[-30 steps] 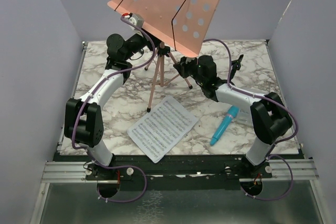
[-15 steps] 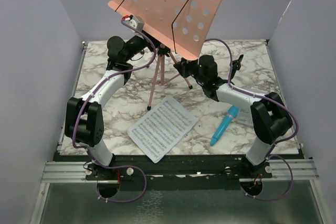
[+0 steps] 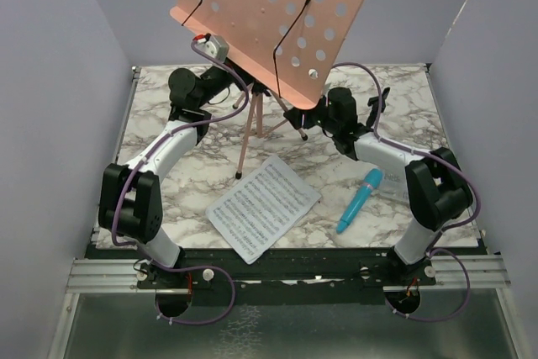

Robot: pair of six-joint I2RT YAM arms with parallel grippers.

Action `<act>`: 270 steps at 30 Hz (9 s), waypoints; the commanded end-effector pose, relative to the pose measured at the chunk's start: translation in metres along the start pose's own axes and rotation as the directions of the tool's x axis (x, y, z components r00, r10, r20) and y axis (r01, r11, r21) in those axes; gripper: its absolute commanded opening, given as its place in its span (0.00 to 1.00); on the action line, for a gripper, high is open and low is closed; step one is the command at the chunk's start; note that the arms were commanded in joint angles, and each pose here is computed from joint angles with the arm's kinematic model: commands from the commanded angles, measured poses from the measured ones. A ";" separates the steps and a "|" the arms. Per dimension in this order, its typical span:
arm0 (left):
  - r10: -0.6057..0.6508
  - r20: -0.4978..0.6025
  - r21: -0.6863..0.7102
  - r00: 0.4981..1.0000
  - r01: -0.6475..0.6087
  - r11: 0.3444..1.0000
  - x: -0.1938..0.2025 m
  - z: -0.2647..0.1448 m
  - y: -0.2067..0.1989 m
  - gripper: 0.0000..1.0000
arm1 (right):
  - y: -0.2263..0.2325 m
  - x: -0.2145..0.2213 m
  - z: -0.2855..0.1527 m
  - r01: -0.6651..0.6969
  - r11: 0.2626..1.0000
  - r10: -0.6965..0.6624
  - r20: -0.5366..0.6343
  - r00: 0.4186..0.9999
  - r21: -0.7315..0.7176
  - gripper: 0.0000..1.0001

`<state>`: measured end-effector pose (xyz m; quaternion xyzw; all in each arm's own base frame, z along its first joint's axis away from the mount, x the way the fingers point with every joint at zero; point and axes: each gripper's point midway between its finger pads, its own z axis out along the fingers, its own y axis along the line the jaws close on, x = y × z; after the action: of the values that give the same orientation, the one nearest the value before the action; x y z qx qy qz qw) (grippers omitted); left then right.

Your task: Set up the instrument practice props

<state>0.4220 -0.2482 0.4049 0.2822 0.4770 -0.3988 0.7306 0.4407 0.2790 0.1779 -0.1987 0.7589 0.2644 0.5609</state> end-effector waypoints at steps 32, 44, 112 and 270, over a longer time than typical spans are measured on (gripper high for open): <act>0.107 0.143 -0.070 0.984 -0.098 0.993 -0.066 -0.007 -0.001 0.00 | -0.043 0.030 0.024 0.034 0.988 -0.009 -0.162 0.987 0.153 0.39; 0.120 0.126 -0.096 0.985 -0.109 0.989 -0.066 -0.005 0.011 0.00 | -0.083 0.010 0.018 0.088 0.925 -0.045 -0.124 0.991 0.368 0.26; 0.091 0.052 -0.128 0.995 -0.083 0.988 -0.029 -0.007 0.012 0.95 | 0.015 -0.061 -0.087 -0.146 0.988 0.149 0.080 0.986 -0.050 0.87; -0.329 -0.393 -0.277 0.859 0.231 0.933 0.158 -0.097 -0.028 0.00 | 0.010 -0.256 -0.161 -0.106 0.985 0.035 0.443 0.896 0.135 0.95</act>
<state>0.3936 -0.2360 0.2132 0.2112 0.7118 -0.3742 0.5556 0.3802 0.1866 0.4586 -0.0556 0.6426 0.2734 0.7136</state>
